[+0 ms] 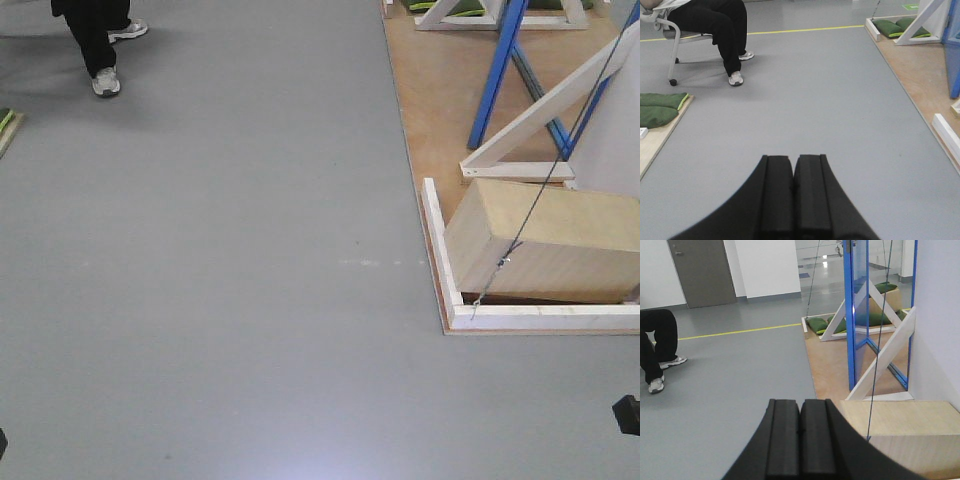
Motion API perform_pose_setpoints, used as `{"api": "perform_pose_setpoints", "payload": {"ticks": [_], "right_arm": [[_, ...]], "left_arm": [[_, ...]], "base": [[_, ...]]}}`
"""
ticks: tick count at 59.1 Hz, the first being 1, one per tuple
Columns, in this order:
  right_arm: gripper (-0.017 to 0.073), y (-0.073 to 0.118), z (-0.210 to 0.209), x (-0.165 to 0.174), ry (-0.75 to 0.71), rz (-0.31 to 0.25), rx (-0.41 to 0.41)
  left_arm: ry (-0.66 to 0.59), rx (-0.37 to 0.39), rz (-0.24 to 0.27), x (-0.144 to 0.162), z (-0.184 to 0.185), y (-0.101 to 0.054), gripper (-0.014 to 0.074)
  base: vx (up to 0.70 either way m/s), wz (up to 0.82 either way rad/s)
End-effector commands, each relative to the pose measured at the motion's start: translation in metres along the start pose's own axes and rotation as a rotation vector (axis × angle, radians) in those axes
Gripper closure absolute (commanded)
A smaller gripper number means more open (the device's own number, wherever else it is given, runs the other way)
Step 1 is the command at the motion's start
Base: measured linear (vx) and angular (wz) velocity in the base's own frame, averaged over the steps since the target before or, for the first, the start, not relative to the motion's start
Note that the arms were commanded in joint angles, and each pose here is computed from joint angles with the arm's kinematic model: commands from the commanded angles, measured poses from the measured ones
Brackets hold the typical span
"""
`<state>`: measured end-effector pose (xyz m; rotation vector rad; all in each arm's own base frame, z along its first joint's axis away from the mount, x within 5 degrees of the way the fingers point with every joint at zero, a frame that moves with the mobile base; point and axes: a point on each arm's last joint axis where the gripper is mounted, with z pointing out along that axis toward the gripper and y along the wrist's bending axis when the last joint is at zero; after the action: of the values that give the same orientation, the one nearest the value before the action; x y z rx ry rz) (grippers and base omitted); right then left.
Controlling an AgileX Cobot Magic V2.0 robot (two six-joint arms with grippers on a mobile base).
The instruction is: Move to blue door and open it
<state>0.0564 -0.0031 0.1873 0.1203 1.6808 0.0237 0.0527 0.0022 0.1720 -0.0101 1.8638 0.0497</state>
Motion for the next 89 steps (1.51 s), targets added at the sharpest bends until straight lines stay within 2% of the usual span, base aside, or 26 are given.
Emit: {"api": "perform_pose_setpoints", "payload": {"ticks": [1, 89], "right_arm": [[0.0554, -0.0003, -0.0006, -0.0025, -0.089, -0.008, 0.001], [0.0554, -0.0003, -0.0004, -0.0024, -0.086, -0.008, 0.001]], "left_arm": [[-0.091, -0.004, -0.003, -0.0064, -0.0010, 0.0002, 0.0524], [-0.090, -0.003, -0.003, -0.0063, -0.0009, 0.0002, 0.0524]], "base": [[0.47, 0.05], [0.47, -0.01]]}}
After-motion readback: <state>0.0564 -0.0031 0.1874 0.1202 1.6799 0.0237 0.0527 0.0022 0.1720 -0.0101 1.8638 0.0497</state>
